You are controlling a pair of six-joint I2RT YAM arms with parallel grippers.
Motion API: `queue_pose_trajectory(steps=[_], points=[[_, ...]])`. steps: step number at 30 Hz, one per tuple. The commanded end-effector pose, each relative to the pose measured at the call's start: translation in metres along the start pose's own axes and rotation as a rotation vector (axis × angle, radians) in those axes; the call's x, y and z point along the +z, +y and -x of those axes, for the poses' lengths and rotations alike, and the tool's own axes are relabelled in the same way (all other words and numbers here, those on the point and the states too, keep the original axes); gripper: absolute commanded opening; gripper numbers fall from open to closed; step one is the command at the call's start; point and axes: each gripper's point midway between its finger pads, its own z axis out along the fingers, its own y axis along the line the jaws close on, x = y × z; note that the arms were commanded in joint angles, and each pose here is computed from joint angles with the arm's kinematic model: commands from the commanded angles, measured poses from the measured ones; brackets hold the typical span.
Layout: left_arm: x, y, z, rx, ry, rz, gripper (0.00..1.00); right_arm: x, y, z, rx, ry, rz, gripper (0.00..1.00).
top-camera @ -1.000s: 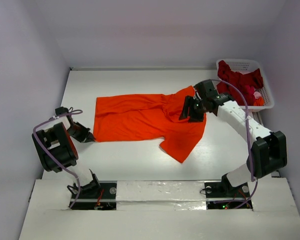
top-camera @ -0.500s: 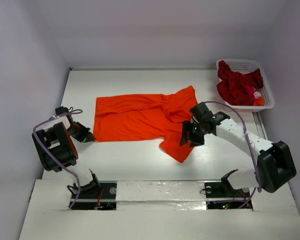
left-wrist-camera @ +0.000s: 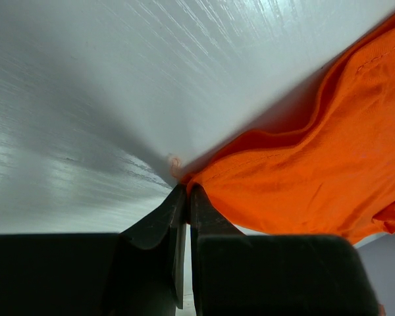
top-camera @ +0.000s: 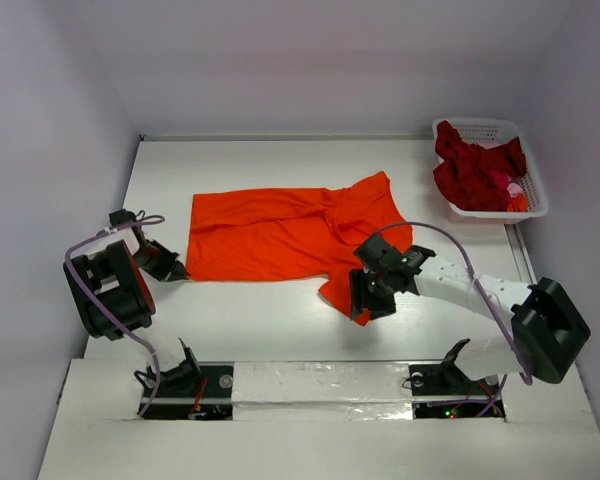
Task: Fold and stack the t-shirts
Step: Fold the tshirt
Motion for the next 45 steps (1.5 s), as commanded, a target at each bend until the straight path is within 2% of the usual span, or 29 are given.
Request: queue_pose_trajectory(steps=[1, 5, 20, 22, 30, 35, 37, 38, 39, 45], points=[[-0.008, -0.003, 0.006, 0.018, -0.019, 0.001, 0.00, 0.003, -0.011, 0.000, 0.020, -0.050, -0.072, 0.58], [-0.008, -0.003, 0.006, 0.019, -0.022, 0.001, 0.00, 0.006, -0.024, 0.010, 0.040, -0.105, -0.147, 0.56], [-0.009, -0.003, 0.006, 0.020, -0.018, 0.003, 0.00, 0.051, -0.018, 0.002, 0.006, -0.007, -0.161, 0.53], [-0.009, -0.003, 0.006, 0.020, -0.018, 0.001, 0.00, 0.051, -0.017, 0.001, 0.012, -0.004, -0.155, 0.49], [-0.009, -0.003, 0.006, 0.020, -0.018, -0.001, 0.00, 0.047, -0.019, 0.000, 0.033, -0.015, -0.158, 0.17], [-0.009, -0.003, 0.005, 0.021, -0.016, -0.001, 0.00, 0.046, -0.019, 0.000, 0.034, -0.016, -0.159, 0.14], [-0.009, -0.003, 0.005, 0.021, -0.016, -0.001, 0.00, 0.043, -0.019, 0.002, 0.034, -0.020, -0.165, 0.09], [-0.008, -0.003, 0.005, 0.021, -0.015, -0.001, 0.00, 0.041, -0.018, 0.003, 0.032, -0.025, -0.164, 0.01], [-0.008, -0.003, 0.005, 0.021, -0.016, -0.001, 0.00, 0.040, -0.018, 0.004, 0.033, -0.028, -0.167, 0.00], [-0.010, -0.005, 0.007, 0.020, -0.021, -0.008, 0.00, 0.014, 0.004, 0.016, 0.033, -0.069, -0.104, 0.00]])
